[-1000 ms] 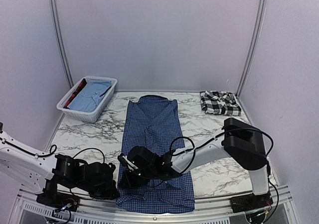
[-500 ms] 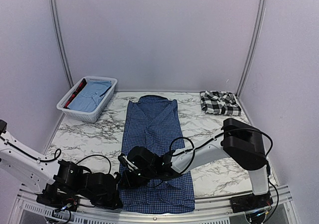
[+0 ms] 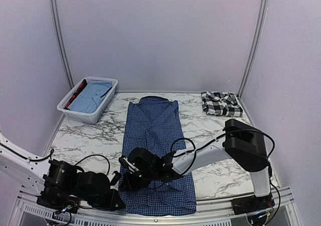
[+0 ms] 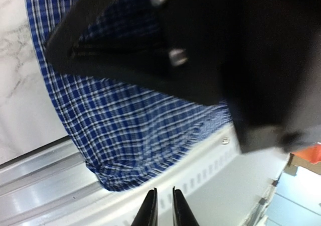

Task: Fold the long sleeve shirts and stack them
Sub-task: Smooth out the rectangle-folded shirt at the center of the board.

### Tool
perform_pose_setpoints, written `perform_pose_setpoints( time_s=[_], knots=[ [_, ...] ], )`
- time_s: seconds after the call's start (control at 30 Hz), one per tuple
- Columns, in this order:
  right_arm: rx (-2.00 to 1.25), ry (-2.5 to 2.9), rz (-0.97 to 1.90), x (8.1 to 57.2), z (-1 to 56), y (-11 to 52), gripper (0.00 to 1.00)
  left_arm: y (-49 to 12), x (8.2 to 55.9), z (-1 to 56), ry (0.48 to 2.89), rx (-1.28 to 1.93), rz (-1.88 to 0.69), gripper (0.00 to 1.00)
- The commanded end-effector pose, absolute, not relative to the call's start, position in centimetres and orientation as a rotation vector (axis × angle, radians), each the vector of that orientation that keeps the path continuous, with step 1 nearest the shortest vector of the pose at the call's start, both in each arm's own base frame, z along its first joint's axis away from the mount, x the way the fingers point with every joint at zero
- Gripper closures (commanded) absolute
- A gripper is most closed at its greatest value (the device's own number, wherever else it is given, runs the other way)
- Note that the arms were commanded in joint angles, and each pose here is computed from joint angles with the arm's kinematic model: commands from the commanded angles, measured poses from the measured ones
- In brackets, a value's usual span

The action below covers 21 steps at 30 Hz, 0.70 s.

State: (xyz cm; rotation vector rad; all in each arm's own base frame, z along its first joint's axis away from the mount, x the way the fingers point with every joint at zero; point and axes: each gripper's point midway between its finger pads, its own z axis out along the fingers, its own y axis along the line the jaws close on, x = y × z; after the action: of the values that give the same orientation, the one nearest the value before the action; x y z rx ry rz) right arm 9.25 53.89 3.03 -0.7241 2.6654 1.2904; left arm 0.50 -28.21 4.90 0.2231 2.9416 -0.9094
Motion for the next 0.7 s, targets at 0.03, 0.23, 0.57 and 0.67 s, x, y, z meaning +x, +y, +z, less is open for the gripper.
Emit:
perform_pose_setpoints(
  time_s=[0.03,0.23,0.57,0.67],
  knots=[
    [-0.756,2.541,1.313,9.7,9.2,54.7,0.97,-26.8,2.7,6.7,2.831,0.121,-0.902,0.87],
    [-0.706,2.517,1.233,10.2,11.9,51.0,0.92,-25.7,5.2,6.7,2.779,0.028,-0.881,0.8],
    [-0.49,2.541,1.125,10.2,13.0,39.8,0.73,-24.8,9.4,6.2,2.755,0.038,-0.856,0.64],
    [-0.411,2.561,1.099,10.5,12.2,36.2,0.65,-24.5,9.6,5.6,2.763,0.052,-0.879,0.59]
  ],
)
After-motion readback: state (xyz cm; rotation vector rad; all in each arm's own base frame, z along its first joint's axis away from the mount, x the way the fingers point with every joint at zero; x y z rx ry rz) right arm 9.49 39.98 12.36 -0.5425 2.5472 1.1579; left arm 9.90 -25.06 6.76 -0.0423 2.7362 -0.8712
